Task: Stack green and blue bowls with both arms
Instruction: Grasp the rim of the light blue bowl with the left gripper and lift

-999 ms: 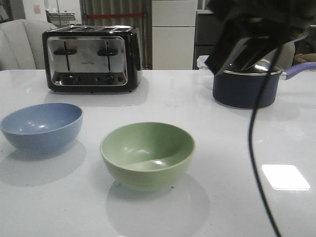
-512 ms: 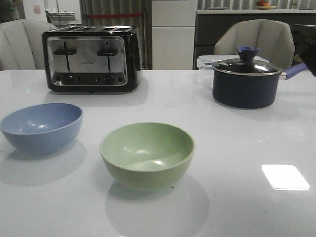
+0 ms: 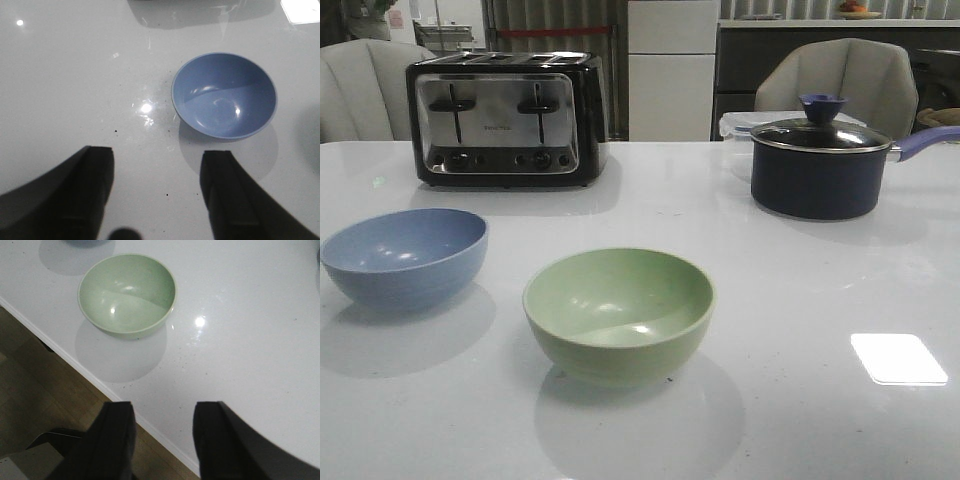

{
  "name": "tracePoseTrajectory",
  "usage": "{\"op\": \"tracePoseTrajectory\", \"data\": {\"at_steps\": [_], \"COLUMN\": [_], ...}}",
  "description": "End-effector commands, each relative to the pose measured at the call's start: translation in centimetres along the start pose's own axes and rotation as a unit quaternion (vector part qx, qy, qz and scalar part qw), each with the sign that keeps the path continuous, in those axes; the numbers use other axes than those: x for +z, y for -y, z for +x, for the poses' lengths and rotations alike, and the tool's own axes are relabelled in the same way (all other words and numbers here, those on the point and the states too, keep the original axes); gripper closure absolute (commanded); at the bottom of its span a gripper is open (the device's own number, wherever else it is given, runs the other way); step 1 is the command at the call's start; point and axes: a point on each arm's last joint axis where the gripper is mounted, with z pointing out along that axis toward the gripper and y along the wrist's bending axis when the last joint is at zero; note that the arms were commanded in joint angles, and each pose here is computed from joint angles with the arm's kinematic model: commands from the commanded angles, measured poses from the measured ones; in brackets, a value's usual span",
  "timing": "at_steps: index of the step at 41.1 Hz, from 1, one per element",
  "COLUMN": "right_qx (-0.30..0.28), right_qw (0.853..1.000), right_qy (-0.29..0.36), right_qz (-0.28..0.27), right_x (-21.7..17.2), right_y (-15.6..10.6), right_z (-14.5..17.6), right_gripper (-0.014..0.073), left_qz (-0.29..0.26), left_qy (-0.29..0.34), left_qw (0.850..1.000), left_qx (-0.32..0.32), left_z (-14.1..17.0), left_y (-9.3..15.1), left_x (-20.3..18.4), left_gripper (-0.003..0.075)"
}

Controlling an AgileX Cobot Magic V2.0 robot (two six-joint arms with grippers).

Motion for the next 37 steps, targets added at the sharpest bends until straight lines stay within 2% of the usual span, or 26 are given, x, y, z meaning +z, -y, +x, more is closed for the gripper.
{"op": "tracePoseTrajectory", "data": {"at_steps": [1,3,18,28,37], "right_qx": [-0.01,-0.01,-0.01,-0.01,-0.01], "right_qw": [0.999,0.999,0.999,0.999,0.999], "right_qy": [0.046,0.046,0.046,0.046,0.046], "right_qz": [0.004,0.004,0.004,0.004,0.004], "right_x": [-0.7,-0.7,-0.7,-0.7,-0.7], "right_y": [0.0,0.0,0.0,0.0,0.0], "right_z": [-1.3,-1.3,-1.3,-1.3,-1.3], "right_gripper": [0.0189,0.0189,0.0189,0.0189,0.0189], "left_qz": [0.002,0.004,0.036,0.039,0.034], "left_qy": [0.014,-0.004,-0.113,-0.127,-0.13], "left_qw": [1.0,1.0,0.992,0.989,0.989], "left_qx": [0.001,0.0,-0.045,-0.064,-0.066], "left_z": [-2.6,-3.1,-5.4,-5.5,-4.7], "left_y": [-0.1,-0.1,0.2,0.3,0.2], "left_x": [1.3,2.6,12.9,18.3,20.7], "left_gripper": [0.0127,0.0106,0.0106,0.0106,0.0129]}}
